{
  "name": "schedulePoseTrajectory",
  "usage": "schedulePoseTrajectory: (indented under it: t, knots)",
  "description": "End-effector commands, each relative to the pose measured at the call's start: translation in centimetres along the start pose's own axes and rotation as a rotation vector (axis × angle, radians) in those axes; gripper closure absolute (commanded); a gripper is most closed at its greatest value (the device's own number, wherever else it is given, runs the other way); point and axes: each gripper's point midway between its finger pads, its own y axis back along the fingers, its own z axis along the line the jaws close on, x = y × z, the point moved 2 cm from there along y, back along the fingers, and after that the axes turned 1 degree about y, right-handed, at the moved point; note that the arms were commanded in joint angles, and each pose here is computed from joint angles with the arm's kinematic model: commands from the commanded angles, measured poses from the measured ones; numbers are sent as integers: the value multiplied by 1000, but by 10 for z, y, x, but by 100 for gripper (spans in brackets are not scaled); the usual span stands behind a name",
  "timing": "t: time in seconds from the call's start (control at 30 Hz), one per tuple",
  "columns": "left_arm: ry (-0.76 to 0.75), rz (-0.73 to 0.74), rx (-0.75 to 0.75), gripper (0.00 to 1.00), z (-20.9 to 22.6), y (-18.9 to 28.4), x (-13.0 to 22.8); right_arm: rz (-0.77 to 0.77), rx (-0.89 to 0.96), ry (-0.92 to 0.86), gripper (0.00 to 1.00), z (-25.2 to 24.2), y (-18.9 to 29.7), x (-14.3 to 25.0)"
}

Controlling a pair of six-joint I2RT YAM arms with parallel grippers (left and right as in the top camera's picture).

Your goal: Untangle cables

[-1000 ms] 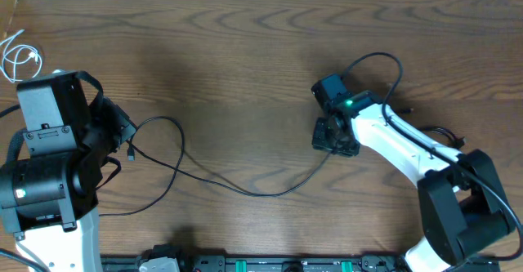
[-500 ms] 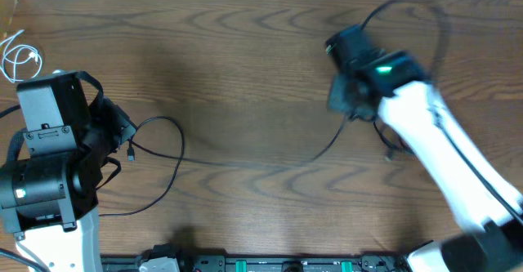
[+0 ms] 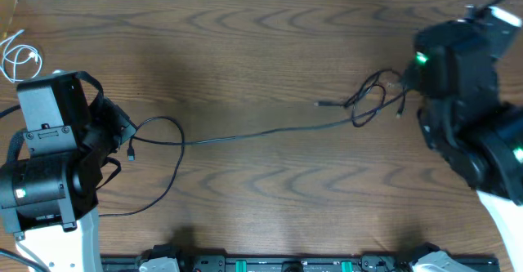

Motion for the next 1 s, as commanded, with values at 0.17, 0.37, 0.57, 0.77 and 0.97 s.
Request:
schedulePoseTrajectory:
  t: [0.17, 0.37, 0.57, 0.77, 0.97]
  knots:
    - [-6, -2, -6, 92, 2, 1, 0, -140, -184, 81, 99, -1, 43, -40]
    - [-6, -2, -6, 92, 2, 1, 0, 69, -446, 186, 99, 40, 46, 2]
    - [-15, 0, 1, 92, -1, 1, 1, 284, -575, 110, 99, 79, 33, 37]
    - [-41, -4, 7, 92, -3, 1, 0, 471, -761, 117, 99, 132, 21, 71]
    - [-44, 22, -8, 92, -4, -9, -1, 614, -885, 209, 99, 191, -6, 125]
